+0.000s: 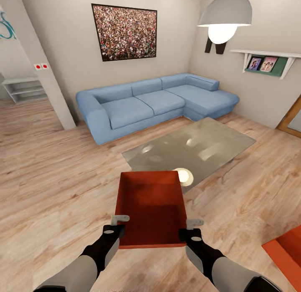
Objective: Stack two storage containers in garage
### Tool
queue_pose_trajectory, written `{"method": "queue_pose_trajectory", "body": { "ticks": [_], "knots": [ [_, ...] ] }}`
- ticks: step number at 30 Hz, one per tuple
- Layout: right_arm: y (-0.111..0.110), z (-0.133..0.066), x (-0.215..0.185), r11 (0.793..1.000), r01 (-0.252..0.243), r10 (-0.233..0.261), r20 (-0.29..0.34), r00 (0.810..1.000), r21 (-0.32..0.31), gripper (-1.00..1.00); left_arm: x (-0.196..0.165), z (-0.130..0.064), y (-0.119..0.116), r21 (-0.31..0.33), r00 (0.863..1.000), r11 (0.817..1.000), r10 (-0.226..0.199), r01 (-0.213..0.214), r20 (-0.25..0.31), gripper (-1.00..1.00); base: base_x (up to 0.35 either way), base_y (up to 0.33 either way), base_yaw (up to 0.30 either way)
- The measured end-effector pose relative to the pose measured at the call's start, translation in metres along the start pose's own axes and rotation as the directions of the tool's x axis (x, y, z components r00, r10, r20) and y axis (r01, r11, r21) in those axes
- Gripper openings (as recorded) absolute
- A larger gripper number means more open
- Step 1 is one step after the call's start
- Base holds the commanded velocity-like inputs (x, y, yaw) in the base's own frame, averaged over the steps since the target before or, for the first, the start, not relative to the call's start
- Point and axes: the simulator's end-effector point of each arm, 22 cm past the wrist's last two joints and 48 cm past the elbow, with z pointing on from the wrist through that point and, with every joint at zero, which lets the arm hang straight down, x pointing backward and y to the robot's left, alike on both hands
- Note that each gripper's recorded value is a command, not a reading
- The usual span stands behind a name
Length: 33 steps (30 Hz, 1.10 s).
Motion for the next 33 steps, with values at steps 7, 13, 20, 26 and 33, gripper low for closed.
{"method": "queue_pose_trajectory", "body": {
  "ticks": [7,13,20,26,33],
  "knots": [
    [0.0000,0.0000,0.0007,1.000,0.000,0.000,-0.001,1.000,0.000,-1.00,0.0005,0.0000,0.0000,0.000,1.000,1.000,0.000,0.000,-0.001,-1.00,0.000,0.000,0.270],
    [0.0001,0.0000,0.0008,1.000,0.000,0.000,-0.002,1.000,0.000,-1.00,0.0006,0.0000,0.0001,0.000,1.000,1.000,0.001,-0.001,-0.002,-1.00,0.000,0.000,0.270],
    [0.0001,0.0000,0.0009,1.000,0.000,0.000,-0.002,1.000,0.000,-1.00,0.0007,0.0000,0.0001,0.000,1.000,1.000,0.000,0.000,-0.002,-1.00,0.000,0.000,0.271],
    [0.0002,0.0000,0.0009,1.000,0.000,0.000,-0.002,1.000,0.000,-1.00,0.0006,0.0000,0.0001,0.000,1.000,1.000,0.001,-0.001,-0.002,-1.00,0.000,0.000,0.271],
    [0.0001,0.0000,0.0009,1.000,0.000,0.000,-0.002,1.000,0.000,-1.00,0.0006,0.0000,0.0000,0.000,1.000,1.000,0.001,-0.001,-0.002,-1.00,0.000,0.000,0.271]
  ]
}}
